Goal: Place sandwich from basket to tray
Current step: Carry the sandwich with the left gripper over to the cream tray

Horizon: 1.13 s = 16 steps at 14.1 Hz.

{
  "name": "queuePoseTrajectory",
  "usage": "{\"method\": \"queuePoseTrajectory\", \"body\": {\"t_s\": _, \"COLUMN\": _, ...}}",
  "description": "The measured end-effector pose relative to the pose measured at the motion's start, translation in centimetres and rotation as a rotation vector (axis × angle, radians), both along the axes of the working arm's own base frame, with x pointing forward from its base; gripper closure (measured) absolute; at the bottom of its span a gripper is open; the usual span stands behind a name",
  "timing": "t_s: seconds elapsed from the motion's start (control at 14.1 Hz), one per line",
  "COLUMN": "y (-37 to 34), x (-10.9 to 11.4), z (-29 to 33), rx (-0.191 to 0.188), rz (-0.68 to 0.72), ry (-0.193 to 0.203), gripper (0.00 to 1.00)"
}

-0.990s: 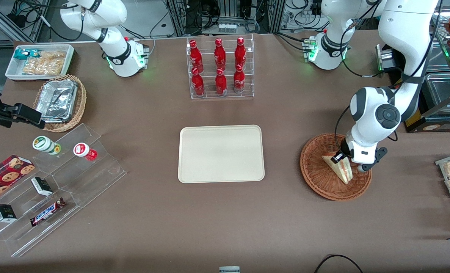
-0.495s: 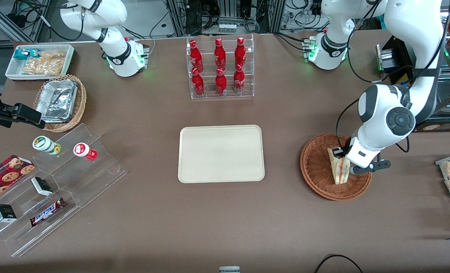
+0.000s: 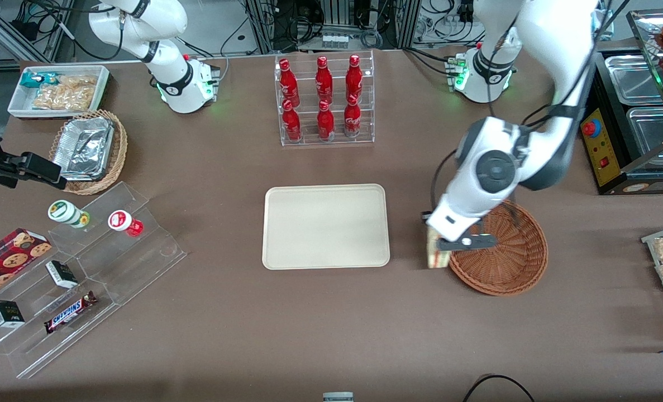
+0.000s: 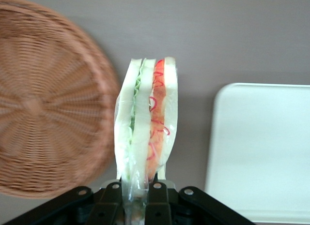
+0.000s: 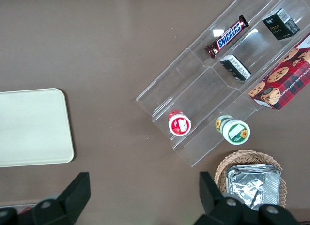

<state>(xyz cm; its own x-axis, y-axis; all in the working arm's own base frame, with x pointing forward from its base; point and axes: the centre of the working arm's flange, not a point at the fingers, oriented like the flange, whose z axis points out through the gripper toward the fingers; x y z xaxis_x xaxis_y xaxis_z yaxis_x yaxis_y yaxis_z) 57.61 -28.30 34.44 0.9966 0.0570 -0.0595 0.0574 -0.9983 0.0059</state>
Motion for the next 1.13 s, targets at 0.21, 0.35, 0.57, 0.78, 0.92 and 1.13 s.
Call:
{"method": "queuePoseTrajectory", "body": {"t_s": 0.21, "y": -6.5, "x": -0.6, "z": -1.1, "rx": -0.011, "rz": 0.043, "ry": -0.006, "gripper": 0.86}}
{"method": "queuePoseTrajectory", "body": {"t_s": 0.35, "y": -10.6, "x": -1.4, "z": -2.0, "rx": -0.017, "rz": 0.071, "ry": -0.005, "gripper": 0.86}}
{"method": "queuePoseTrajectory", "body": {"t_s": 0.57, "y": -16.7, "x": -3.7, "z": -3.8, "rx": -0.019, "rz": 0.095, "ry": 0.003, "gripper": 0.86}}
{"method": "queuePoseTrajectory", "body": {"t_s": 0.78, "y": -21.0, "x": -5.0, "z": -5.3, "rx": -0.029, "rz": 0.115, "ry": 0.002, "gripper": 0.86}}
{"method": "queuePoseTrajectory", "body": {"t_s": 0.92, "y": -23.1, "x": -5.6, "z": -6.2, "rx": -0.035, "rz": 0.124, "ry": 0.002, "gripper": 0.86}}
{"method": "queuePoseTrajectory", "body": {"t_s": 1.13, "y": -24.7, "x": -6.2, "z": -7.1, "rx": -0.037, "rz": 0.106, "ry": 0.0, "gripper": 0.86}}
